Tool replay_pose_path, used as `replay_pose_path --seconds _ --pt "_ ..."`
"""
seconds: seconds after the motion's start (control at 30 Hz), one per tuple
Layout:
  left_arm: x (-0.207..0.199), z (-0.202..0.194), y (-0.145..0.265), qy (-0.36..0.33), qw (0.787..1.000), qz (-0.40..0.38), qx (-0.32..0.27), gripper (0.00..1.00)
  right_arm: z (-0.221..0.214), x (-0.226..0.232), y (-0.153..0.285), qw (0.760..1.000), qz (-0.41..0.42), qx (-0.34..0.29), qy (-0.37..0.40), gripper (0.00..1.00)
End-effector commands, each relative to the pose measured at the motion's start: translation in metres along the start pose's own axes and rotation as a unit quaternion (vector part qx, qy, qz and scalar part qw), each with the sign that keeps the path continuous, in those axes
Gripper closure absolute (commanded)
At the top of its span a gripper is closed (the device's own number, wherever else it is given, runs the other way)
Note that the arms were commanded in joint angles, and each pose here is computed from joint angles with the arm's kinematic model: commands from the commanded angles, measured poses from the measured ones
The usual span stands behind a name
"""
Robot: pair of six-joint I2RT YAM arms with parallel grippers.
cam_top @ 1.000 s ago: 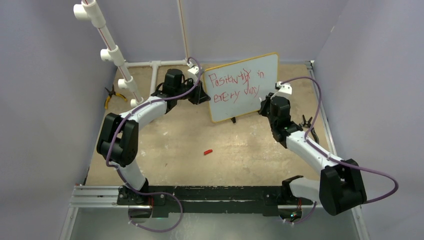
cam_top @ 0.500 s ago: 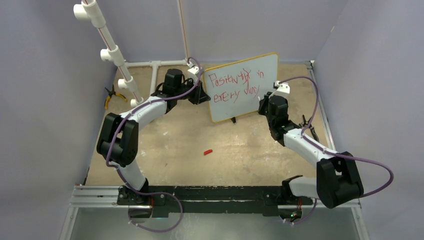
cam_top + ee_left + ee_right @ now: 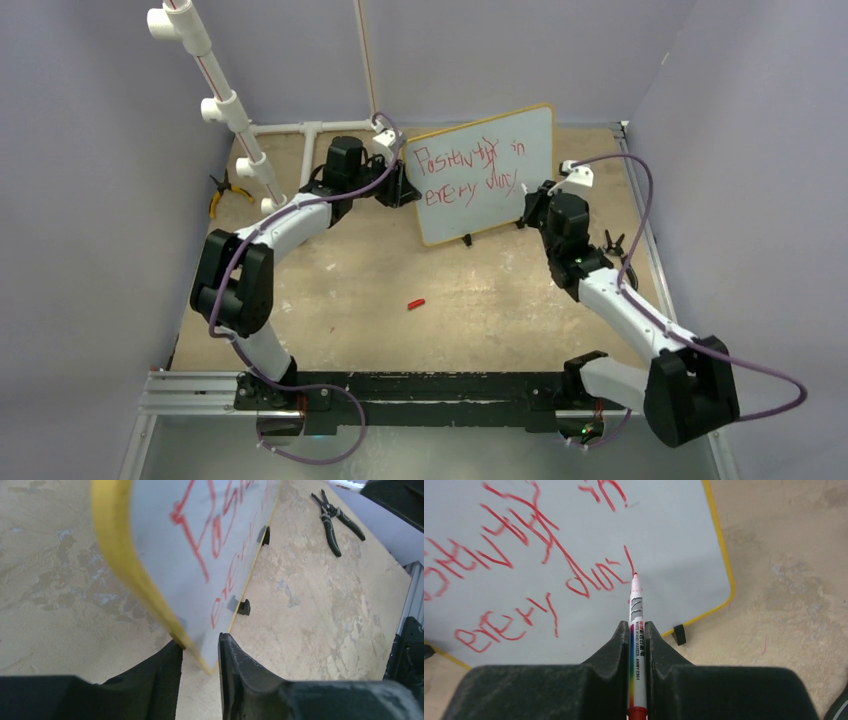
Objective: Write a sentence on the whiteboard
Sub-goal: Close the whiteboard marker at the center of the board.
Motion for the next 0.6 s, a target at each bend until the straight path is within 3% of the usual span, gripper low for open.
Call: replay_pose_path --seconds 0.0,0.17,0.4,0.47,0.57 --pt "-0.011 0.032 0.024 -0.035 0.997 0.026 -0.058 0.61 0.041 0.007 0.022 0.997 0.024 -0.067 -0.007 1.00" --pt "-0.013 0.045 0.047 -0.053 0.990 0.098 -0.084 0.39 0.059 0.023 0.035 0.991 0.112 -0.070 0.013 1.00" --pt "-0.035 0.050 0.101 -0.135 0.956 0.224 -0.136 0.36 0.060 0.054 0.038 0.963 0.262 0.003 0.064 1.00" --pt "-0.059 0.043 0.109 -0.190 0.946 0.222 -0.137 0.36 0.052 0.062 0.040 0.942 0.323 0.045 0.085 1.00" --pt "-0.089 0.028 0.109 -0.241 0.949 0.150 -0.134 0.36 0.040 0.073 0.043 0.903 0.403 0.113 0.097 1.00"
Point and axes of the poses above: each gripper's point midway between its finger pads, its own y axis back along the fingers, its own x axis along the line the jaws close on, z = x × y, the point moved 9 cm from there along y, back along the fingers, and after that the axes turned 1 degree about -y, right-handed, at the moved point
